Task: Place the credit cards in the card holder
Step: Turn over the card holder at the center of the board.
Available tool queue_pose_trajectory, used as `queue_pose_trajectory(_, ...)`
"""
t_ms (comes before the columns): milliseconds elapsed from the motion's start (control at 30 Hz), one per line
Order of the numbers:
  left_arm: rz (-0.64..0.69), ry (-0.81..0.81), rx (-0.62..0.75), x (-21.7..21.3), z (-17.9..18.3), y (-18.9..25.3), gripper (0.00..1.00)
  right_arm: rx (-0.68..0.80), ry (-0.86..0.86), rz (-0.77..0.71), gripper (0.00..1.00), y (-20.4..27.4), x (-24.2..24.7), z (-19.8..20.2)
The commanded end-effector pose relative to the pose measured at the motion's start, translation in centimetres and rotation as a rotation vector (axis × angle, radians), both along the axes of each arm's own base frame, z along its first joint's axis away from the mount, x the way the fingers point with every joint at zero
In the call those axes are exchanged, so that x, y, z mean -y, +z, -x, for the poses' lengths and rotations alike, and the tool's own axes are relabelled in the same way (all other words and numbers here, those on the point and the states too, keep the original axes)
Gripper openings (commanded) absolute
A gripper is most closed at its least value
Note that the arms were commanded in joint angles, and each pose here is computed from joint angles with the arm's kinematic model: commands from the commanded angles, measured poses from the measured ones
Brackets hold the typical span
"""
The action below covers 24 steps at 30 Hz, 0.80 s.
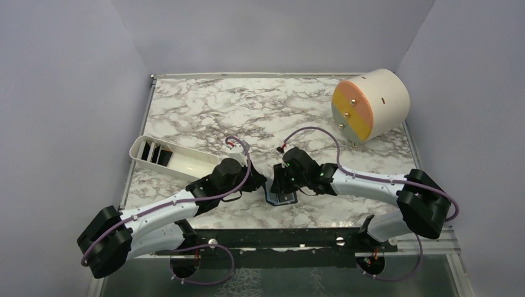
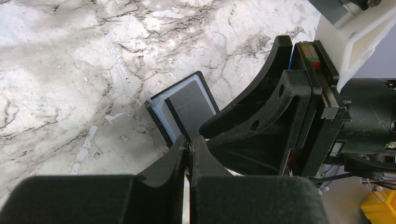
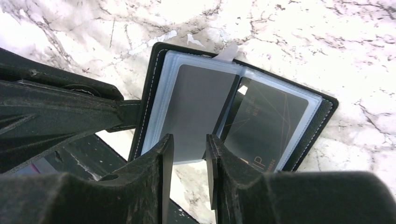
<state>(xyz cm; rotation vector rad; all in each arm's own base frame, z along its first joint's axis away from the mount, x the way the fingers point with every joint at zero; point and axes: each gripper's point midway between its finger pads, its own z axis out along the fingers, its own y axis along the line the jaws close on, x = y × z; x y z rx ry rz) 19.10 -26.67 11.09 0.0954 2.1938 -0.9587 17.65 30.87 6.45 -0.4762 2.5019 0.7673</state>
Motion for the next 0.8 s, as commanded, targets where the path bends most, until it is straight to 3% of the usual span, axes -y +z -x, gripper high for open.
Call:
queue_pose_trajectory(0, 0.003, 0.016, 0.005, 0.1, -0.3, -0.2, 0.0, 0.076, -0.053, 0.018, 0.32, 0.9, 0.7, -1.3)
queue_pose_trajectory(767, -0.063, 0.025, 0.014, 0.0, -1.2, -1.0, 0.0, 0.108, -0.158, 0.134, 0.27, -2.3, 2.6, -4.0)
